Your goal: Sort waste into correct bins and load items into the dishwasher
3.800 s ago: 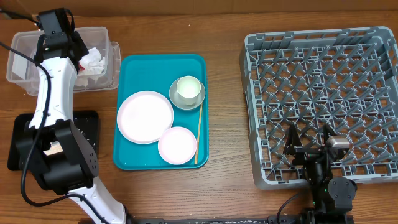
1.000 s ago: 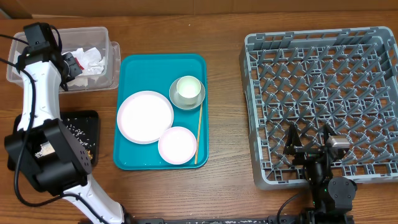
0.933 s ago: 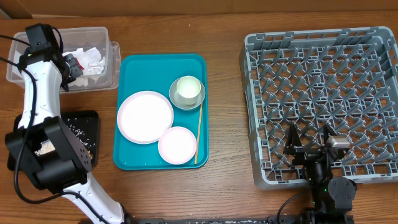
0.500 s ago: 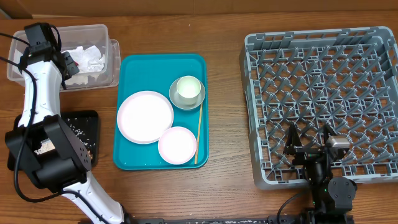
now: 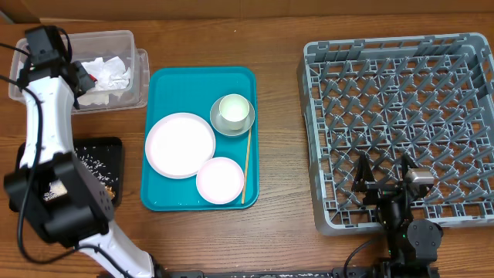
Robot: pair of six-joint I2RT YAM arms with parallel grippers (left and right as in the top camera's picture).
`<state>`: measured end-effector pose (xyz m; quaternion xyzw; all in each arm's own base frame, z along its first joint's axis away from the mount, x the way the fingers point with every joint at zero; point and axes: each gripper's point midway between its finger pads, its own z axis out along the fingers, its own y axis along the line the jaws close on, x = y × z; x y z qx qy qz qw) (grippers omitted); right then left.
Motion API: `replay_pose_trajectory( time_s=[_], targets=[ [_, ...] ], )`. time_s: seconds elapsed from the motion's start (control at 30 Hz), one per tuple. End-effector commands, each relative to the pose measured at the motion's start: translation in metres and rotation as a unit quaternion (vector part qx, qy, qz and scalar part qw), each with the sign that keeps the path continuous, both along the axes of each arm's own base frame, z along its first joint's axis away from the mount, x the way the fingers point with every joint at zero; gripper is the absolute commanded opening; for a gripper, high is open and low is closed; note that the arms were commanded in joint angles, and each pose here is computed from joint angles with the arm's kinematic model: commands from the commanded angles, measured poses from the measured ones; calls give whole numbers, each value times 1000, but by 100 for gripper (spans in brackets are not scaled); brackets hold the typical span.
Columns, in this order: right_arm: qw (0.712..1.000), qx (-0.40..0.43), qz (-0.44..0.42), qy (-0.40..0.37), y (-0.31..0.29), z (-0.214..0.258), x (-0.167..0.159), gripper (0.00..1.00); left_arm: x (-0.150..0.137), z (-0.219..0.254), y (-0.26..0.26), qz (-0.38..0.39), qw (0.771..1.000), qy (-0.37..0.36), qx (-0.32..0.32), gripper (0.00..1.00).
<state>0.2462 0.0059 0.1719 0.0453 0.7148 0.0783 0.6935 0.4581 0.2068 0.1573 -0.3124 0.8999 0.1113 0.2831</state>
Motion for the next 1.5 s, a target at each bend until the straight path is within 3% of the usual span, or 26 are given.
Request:
replay_pose_trajectory(
  time_s=[0.0,0.07,0.1,0.23,0.3,0.67,0.77,0.87,1.0,1.1,1.23,1.47],
  targets=[
    [1000,-3,-8,-2,-3,-2,0,100,10,67,-45,-74,988,-107,-83,40],
    [1000,-3,-8,-2,-3,-2,0,100,15,85,-78,-135,969,-144,-148,80],
    [1000,-3,-8,-2,-3,-2,0,100,16,94,-95,-166,956,-160,-181,82],
    [1000,-3,-8,-2,-3,-2,0,100,9,129,-157,-282,886,-208,-303,83],
    [1000,-3,-8,-2,-3,-2,0,100,6,133,-175,-305,869,-206,-331,86],
    [1000,-3,-8,-2,-3,-2,0,100,-37,98,-291,-415,836,-70,-351,79],
    [1000,-3,-8,-2,-3,-2,0,100,-47,83,-313,-423,848,-26,-318,82],
    [1000,-3,-8,-2,-3,-2,0,100,-51,65,-316,-391,882,18,-264,89],
    [1000,-3,-8,-2,-3,-2,0,100,-45,50,-282,-275,944,44,-179,100],
    [1000,-3,-8,-2,-3,-2,0,100,-45,46,-242,-179,974,52,-127,100],
    [1000,-3,-8,-2,-3,-2,0,100,-52,44,-195,-107,988,63,-90,100],
    [1000,-3,-8,-2,-3,-2,0,100,-75,38,-136,-29,990,92,-102,100]
  ],
)
